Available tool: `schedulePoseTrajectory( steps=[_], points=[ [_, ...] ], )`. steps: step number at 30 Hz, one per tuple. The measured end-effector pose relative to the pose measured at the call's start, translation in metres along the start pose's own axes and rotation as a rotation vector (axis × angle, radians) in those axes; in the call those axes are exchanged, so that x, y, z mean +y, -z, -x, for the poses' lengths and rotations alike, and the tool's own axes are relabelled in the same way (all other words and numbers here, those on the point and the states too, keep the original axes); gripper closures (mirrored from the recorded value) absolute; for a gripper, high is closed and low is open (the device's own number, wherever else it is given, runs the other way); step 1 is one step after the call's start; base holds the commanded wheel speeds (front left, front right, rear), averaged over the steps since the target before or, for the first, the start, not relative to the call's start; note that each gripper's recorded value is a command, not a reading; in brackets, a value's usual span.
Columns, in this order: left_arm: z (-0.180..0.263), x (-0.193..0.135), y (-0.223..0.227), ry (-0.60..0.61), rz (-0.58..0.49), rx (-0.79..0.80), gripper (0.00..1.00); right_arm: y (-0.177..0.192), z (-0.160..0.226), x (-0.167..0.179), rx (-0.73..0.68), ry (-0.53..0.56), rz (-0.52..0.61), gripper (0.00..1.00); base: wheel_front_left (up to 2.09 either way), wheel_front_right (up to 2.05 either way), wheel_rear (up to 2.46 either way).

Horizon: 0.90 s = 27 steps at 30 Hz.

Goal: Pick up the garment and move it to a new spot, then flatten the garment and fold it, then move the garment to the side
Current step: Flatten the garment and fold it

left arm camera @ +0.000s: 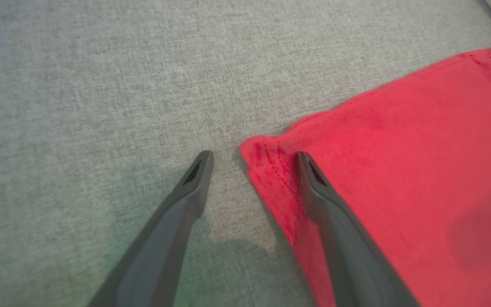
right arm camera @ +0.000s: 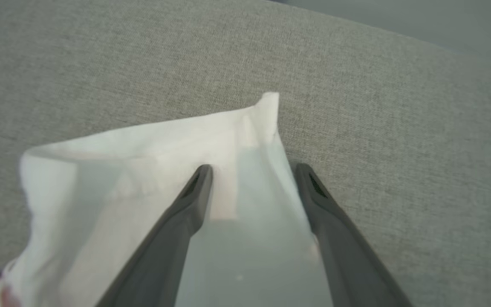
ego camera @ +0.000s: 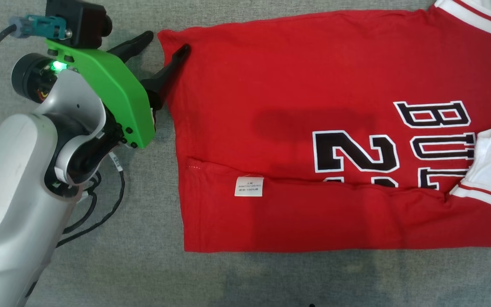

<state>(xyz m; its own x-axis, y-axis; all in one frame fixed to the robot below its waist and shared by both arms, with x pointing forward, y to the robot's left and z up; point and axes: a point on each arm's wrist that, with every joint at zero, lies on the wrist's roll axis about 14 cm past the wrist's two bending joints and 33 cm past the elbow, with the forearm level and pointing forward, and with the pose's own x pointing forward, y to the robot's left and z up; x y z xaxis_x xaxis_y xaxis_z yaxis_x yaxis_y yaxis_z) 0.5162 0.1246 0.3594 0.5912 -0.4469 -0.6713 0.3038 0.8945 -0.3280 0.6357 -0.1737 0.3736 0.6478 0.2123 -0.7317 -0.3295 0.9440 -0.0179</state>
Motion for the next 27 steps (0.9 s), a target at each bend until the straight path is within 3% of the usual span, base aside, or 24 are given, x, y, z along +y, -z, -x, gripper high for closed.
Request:
schedulePoseTrajectory(
  steps=[3,4,5,6,11,18,27],
  points=[
    [-0.005,0.001,0.003,0.013,0.005,0.017,0.0,-0.002,-0.012,0.006,-0.012,-0.021,-0.005,0.0,0.0,0.0,0.0],
    [-0.007,0.001,0.003,0.019,0.001,0.021,0.0,-0.004,-0.015,0.011,-0.026,-0.037,-0.011,0.14,0.0,0.0,0.0],
    [-0.008,-0.001,0.003,0.033,0.0,0.022,0.54,-0.006,-0.016,0.013,-0.045,-0.053,-0.027,1.0,0.0,0.0,0.0],
    [-0.009,-0.004,0.003,0.05,0.005,0.022,1.0,-0.007,-0.017,0.016,-0.057,-0.066,-0.041,1.0,0.0,0.0,0.0],
    [-0.008,-0.011,-0.002,0.073,0.002,-0.002,1.0,-0.023,-0.007,0.018,-0.167,-0.103,-0.101,1.0,0.0,0.0,0.0],
    [0.015,-0.015,-0.016,0.058,0.023,-0.098,1.0,-0.047,0.041,0.011,-0.343,-0.119,-0.158,1.0,0.0,0.0,0.0],
    [0.069,-0.047,-0.012,0.094,0.058,-0.201,1.0,0.001,0.123,0.016,-0.401,-0.138,-0.197,1.0,0.0,0.0,0.0]
  ],
)
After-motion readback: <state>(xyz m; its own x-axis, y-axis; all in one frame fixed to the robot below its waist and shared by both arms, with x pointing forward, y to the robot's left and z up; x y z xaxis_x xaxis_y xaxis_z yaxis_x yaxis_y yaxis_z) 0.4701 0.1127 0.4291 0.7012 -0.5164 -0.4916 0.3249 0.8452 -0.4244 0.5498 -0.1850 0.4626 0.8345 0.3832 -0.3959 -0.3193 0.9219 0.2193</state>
